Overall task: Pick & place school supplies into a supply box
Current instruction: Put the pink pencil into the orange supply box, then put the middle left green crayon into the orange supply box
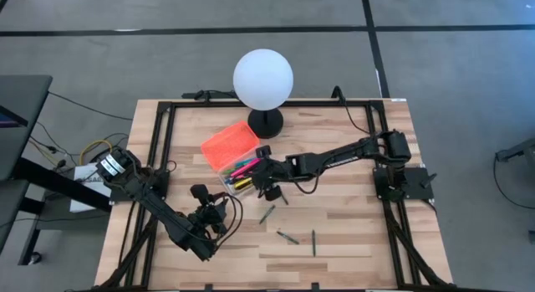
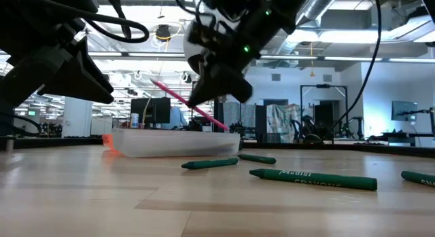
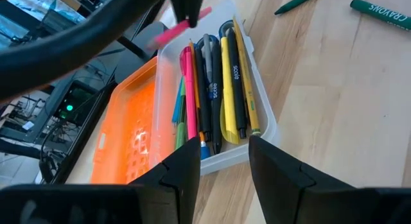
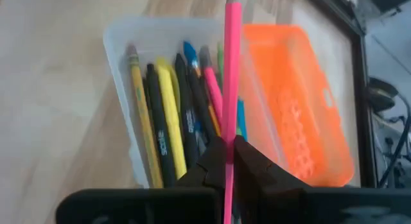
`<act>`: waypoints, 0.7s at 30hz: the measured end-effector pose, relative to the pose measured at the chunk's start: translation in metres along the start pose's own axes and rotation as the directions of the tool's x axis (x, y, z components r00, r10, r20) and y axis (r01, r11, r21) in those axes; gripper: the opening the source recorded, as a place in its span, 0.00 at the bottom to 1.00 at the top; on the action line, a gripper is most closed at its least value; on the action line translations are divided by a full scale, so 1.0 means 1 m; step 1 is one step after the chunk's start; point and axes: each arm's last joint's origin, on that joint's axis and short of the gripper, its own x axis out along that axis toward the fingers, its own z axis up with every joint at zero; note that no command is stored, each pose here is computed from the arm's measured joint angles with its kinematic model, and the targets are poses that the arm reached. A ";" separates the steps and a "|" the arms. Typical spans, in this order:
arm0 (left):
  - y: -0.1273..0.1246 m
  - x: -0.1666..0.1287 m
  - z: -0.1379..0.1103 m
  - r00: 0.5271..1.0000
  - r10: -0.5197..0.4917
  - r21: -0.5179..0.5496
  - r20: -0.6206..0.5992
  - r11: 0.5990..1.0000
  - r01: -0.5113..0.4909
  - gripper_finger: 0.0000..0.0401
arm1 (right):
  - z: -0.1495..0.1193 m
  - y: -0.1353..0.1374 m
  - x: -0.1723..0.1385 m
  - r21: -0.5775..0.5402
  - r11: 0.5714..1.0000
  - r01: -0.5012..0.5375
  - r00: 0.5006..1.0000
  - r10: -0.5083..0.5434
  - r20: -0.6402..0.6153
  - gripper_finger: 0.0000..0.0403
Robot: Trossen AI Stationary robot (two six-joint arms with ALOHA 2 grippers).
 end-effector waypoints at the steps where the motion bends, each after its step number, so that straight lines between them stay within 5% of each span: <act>1: 0.000 0.000 0.000 1.000 0.000 0.000 0.000 1.000 0.000 0.32 | -0.002 0.000 0.001 0.001 1.000 -0.006 1.000 0.006 -0.014 0.00; 9: 0.000 0.000 0.000 1.000 -0.001 0.001 -0.003 1.000 0.001 0.32 | -0.002 -0.002 0.001 0.031 1.000 0.005 1.000 -0.004 -0.007 0.04; 21: 0.000 0.000 0.000 1.000 -0.001 0.001 -0.003 1.000 0.001 0.32 | -0.009 -0.013 0.005 0.131 0.991 0.024 0.999 -0.021 -0.026 0.23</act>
